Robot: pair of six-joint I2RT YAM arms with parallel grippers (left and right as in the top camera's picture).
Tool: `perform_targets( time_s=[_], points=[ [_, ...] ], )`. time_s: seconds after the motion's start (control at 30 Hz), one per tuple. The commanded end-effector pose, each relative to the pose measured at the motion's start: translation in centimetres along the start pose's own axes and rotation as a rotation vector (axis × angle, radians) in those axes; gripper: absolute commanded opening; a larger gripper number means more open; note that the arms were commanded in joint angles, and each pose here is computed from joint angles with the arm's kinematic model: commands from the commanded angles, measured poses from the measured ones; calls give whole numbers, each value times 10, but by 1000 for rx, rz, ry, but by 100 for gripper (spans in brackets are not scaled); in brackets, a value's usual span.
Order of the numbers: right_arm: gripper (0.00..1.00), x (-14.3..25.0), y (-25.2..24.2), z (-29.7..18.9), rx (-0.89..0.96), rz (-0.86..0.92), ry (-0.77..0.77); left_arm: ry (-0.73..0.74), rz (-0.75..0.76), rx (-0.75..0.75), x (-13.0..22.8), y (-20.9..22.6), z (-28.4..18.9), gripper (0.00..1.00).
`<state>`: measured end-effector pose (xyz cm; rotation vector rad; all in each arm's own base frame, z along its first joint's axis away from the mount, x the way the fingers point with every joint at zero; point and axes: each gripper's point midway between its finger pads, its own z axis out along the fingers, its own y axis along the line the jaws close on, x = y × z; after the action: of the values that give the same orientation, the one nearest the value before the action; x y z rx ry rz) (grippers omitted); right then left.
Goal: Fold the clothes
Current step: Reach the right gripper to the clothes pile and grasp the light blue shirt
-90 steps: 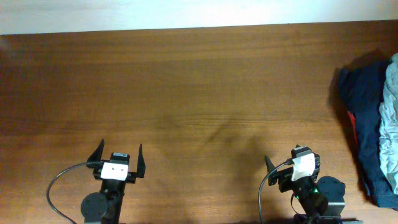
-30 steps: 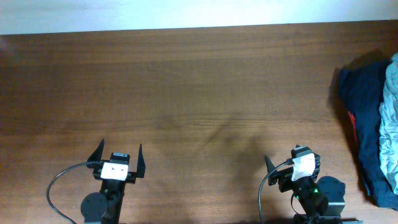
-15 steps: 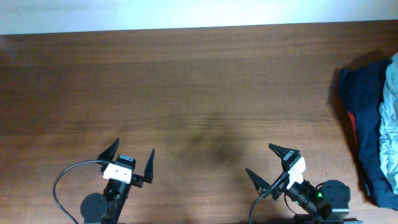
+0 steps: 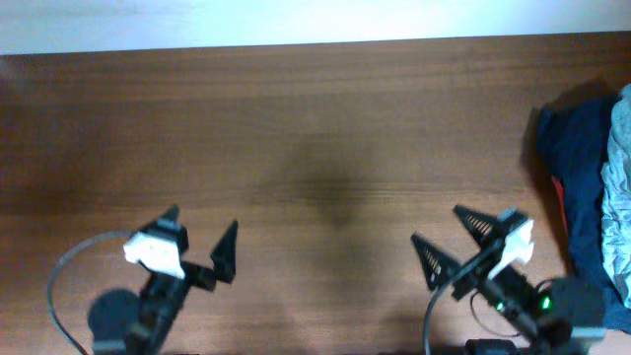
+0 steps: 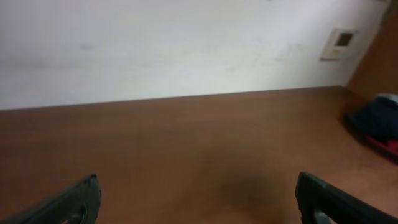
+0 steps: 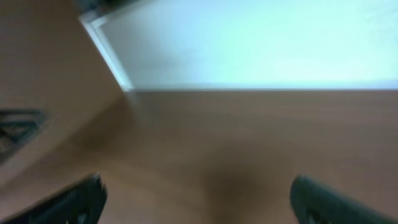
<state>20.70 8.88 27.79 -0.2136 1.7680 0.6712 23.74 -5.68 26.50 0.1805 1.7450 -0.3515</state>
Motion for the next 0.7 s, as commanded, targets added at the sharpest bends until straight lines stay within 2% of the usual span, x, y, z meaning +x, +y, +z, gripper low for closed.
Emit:
perform_targets(
  time_s=[0.0, 0.17, 0.33, 0.37, 0.53, 0.67],
  points=[
    [99, -24, -43, 11, 242, 79, 91, 108, -6, -87, -28, 18, 18, 100],
    [99, -53, -47, 27, 256, 81, 269, 347, -77, -111, -42, 29, 48, 100],
    [99, -53, -56, 38, 270, 119, 408, 521, -131, -120, -38, 41, 82, 100],
    [99, -50, -66, 40, 314, 139, 431, 543, -138, -120, -35, 43, 87, 100],
    [99, -32, -141, 11, 768, 405, 508, 634, -165, -126, -11, 52, 107, 100],
    [99, -35, -212, -21, 994, 619, 467, 702, -186, -127, 8, 55, 113, 100]
  ],
)
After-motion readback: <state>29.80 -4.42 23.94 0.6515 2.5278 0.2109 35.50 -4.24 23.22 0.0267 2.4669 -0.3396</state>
